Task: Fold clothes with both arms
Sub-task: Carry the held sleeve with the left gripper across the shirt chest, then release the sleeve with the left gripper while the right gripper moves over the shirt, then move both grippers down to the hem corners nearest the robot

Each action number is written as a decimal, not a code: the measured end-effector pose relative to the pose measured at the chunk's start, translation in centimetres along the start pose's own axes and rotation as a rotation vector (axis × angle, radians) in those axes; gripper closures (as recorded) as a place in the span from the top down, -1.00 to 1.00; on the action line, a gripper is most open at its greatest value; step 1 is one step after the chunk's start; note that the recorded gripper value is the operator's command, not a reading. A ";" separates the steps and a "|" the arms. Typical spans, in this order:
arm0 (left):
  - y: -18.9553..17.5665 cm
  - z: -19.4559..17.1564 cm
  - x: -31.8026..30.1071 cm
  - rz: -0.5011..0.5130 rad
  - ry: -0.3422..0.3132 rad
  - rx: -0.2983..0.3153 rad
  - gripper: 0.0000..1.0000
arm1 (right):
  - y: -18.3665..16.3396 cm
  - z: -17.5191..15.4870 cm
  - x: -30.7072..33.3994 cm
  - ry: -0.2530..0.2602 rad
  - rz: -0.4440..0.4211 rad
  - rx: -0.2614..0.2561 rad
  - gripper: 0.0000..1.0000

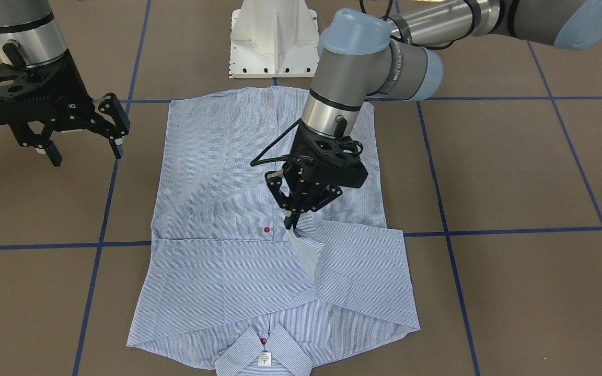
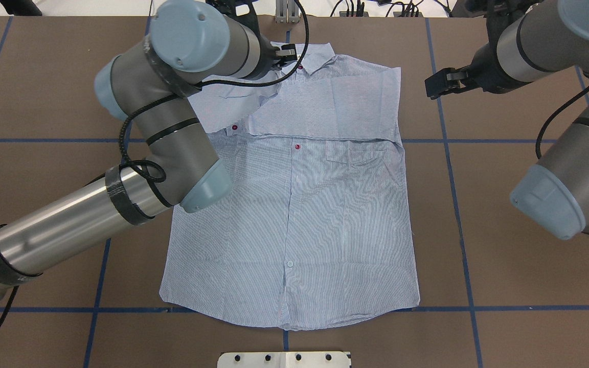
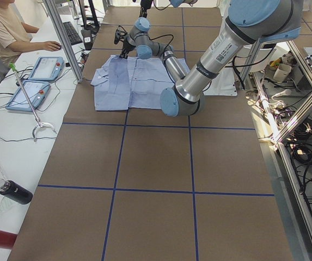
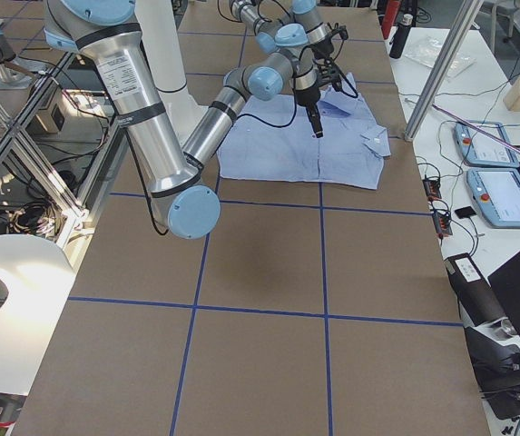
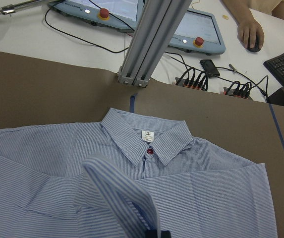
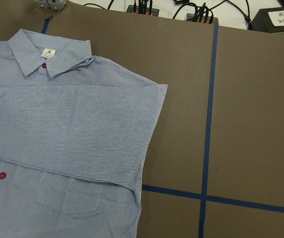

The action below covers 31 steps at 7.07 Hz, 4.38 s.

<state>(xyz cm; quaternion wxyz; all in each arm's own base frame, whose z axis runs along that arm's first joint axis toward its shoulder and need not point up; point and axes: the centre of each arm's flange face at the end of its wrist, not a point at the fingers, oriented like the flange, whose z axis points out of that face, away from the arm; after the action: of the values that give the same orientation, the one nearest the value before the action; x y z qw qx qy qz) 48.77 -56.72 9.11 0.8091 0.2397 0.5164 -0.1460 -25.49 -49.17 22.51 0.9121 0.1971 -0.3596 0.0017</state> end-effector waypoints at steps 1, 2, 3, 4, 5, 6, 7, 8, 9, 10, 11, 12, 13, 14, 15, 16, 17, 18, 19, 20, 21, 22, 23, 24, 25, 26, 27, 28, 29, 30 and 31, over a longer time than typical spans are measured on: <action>0.5 0.8 1.6 -0.012 -0.003 0.000 -1.00 | 0.0 0.0 0.0 0.000 0.000 0.000 0.99; 1.9 1.4 2.8 -0.015 -0.003 -0.002 -1.00 | 0.0 0.0 0.0 0.000 0.000 0.000 0.99; 3.8 2.2 3.7 -0.014 -0.008 -0.005 -1.00 | 0.0 0.0 0.0 0.000 0.000 0.000 0.99; 5.8 3.1 4.3 -0.009 -0.018 -0.006 -1.00 | 0.0 0.0 0.0 0.000 0.000 0.000 0.99; 7.9 3.8 4.9 0.000 -0.024 -0.009 -1.00 | 0.0 0.0 0.0 0.000 0.000 0.000 0.99; 10.1 4.3 5.6 0.012 -0.023 -0.014 -1.00 | 0.0 0.0 0.0 0.000 0.000 0.000 0.99; 12.1 4.6 6.4 0.022 -0.022 -0.019 -1.00 | 0.0 0.1 0.0 0.001 0.000 -0.001 0.99; 13.5 5.1 7.4 0.030 -0.022 -0.024 -0.20 | 0.0 0.1 0.0 0.001 0.002 -0.001 0.99; 14.5 5.5 8.5 0.035 -0.020 -0.032 0.99 | 0.0 0.1 0.0 0.001 0.008 -0.002 0.99; 15.3 5.6 9.5 0.026 -0.016 -0.041 1.00 | 0.1 0.2 0.0 0.001 0.015 -0.003 0.99; 15.6 5.8 10.0 0.001 -0.017 -0.046 1.00 | 0.1 0.2 -0.1 0.001 0.019 -0.003 0.99; 15.6 5.6 10.4 -0.011 -0.016 -0.049 1.00 | 0.1 0.2 -0.3 -0.002 0.028 -0.005 0.99; 15.5 4.6 10.6 0.036 -0.021 -0.070 1.00 | 0.5 0.4 -1.1 -0.013 0.052 -0.008 1.00; 15.3 2.3 10.0 0.119 -0.033 -0.107 1.00 | 1.4 0.8 -3.0 -0.035 0.094 0.004 1.00; 15.1 -0.9 7.7 0.172 -0.031 -0.127 1.00 | 3.3 1.7 -6.0 -0.052 0.143 0.037 1.00; 15.1 -4.9 3.4 0.223 -0.010 -0.133 1.00 | 6.2 2.6 -9.8 -0.065 0.194 0.070 1.00; 15.2 -7.9 -1.1 0.280 0.004 -0.140 1.00 | 9.7 2.9 -13.4 -0.089 0.238 0.083 1.00; 15.6 -9.6 -5.3 0.311 -0.004 -0.153 1.00 | 13.8 2.8 -16.6 -0.112 0.276 0.084 1.00; 16.1 -11.1 -9.6 0.322 -0.022 -0.161 1.00 | 17.9 2.4 -18.9 -0.112 0.301 0.084 1.00; 17.0 -12.4 -14.7 0.321 -0.031 -0.165 1.00 | 22.0 1.9 -19.4 -0.089 0.316 0.077 1.00; 17.9 -13.2 -20.0 0.303 -0.023 -0.162 1.00 | 24.8 1.6 -18.4 -0.071 0.321 0.072 1.00; 18.8 -14.0 -24.4 0.280 -0.014 -0.156 1.00 | 26.2 1.4 -17.3 -0.078 0.323 0.072 1.00; 20.1 -14.4 -27.4 0.247 -0.019 -0.162 1.00 | 27.3 1.7 -15.9 -0.108 0.326 0.079 1.00; 22.0 -14.0 -28.6 0.197 -0.038 -0.170 1.00 | 28.4 2.5 -13.6 -0.137 0.327 0.092 1.00; 24.6 -13.2 -28.9 0.143 -0.060 -0.171 0.90 | 29.1 3.2 -11.7 -0.149 0.326 0.099 1.00; 27.1 -12.6 -28.9 0.095 -0.074 -0.180 0.71 | 29.4 3.4 -10.9 -0.152 0.326 0.103 1.00; 29.1 -12.3 -28.7 0.078 -0.092 -0.195 0.70 | 29.4 3.5 -10.6 -0.154 0.326 0.105 1.00; 30.7 -11.9 -28.3 0.080 -0.125 -0.217 0.56 | 29.5 3.5 -10.5 -0.152 0.326 0.108 1.00; 31.9 -11.5 -27.5 0.086 -0.155 -0.238 0.33 | 29.4 3.5 -10.4 -0.152 0.326 0.111 1.00; 33.1 -11.3 -26.9 0.088 -0.172 -0.257 0.27 | 29.4 3.5 -10.4 -0.153 0.327 0.114 1.00; 34.0 -11.2 -26.5 0.091 -0.175 -0.272 0.12 | 29.4 3.5 -10.5 -0.153 0.327 0.115 1.00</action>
<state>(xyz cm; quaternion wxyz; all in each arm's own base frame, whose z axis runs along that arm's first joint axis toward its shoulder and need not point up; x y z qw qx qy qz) 45.41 -22.32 37.19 0.8817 0.1373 0.4476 -0.0583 -39.79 -21.87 28.49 0.8569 0.1872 -0.4546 0.1553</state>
